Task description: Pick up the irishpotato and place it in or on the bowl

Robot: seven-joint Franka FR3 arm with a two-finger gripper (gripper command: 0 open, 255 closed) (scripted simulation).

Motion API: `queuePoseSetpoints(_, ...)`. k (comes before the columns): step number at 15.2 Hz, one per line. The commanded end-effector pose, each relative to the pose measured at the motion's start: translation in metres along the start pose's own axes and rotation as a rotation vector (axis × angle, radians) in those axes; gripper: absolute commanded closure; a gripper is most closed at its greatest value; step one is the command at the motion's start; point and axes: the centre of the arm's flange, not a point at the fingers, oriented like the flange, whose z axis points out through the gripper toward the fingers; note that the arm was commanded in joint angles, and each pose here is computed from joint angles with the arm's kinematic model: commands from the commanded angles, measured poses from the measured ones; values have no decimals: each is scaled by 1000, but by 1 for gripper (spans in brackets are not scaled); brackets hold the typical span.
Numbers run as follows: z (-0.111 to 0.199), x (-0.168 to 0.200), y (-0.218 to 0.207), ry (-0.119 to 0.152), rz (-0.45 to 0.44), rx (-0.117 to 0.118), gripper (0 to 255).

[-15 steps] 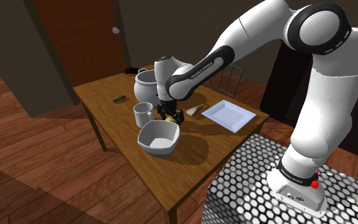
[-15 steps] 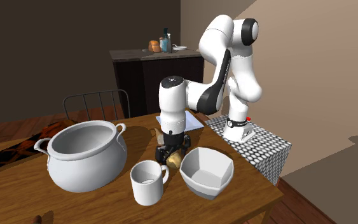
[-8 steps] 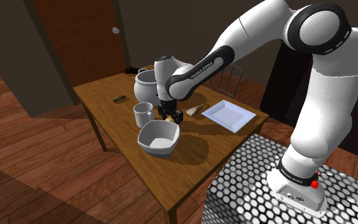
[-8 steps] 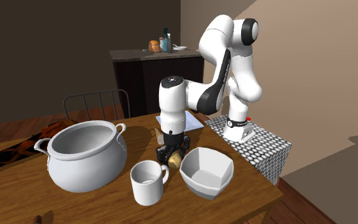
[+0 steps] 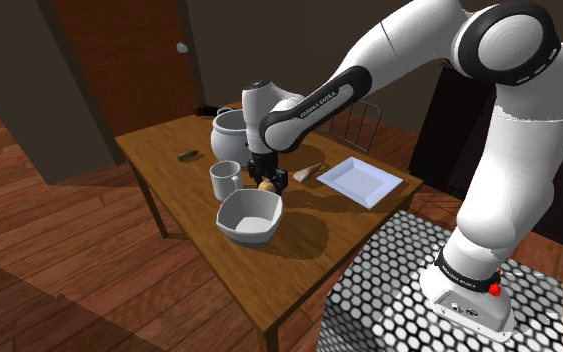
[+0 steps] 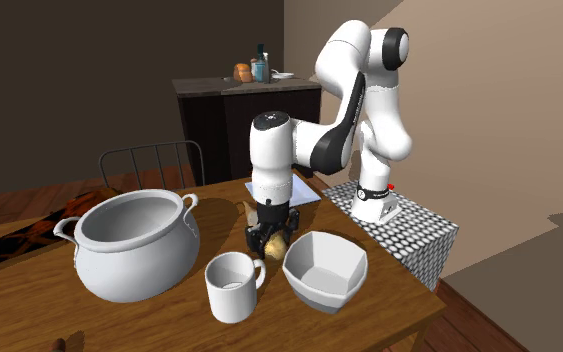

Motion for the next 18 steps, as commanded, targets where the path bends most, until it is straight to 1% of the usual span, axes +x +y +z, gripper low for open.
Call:
queuePoseSetpoints(1,-10,1,0,0,0,0,255)
queuePoseSetpoints(18,-100,4,3,0,0,0,255)
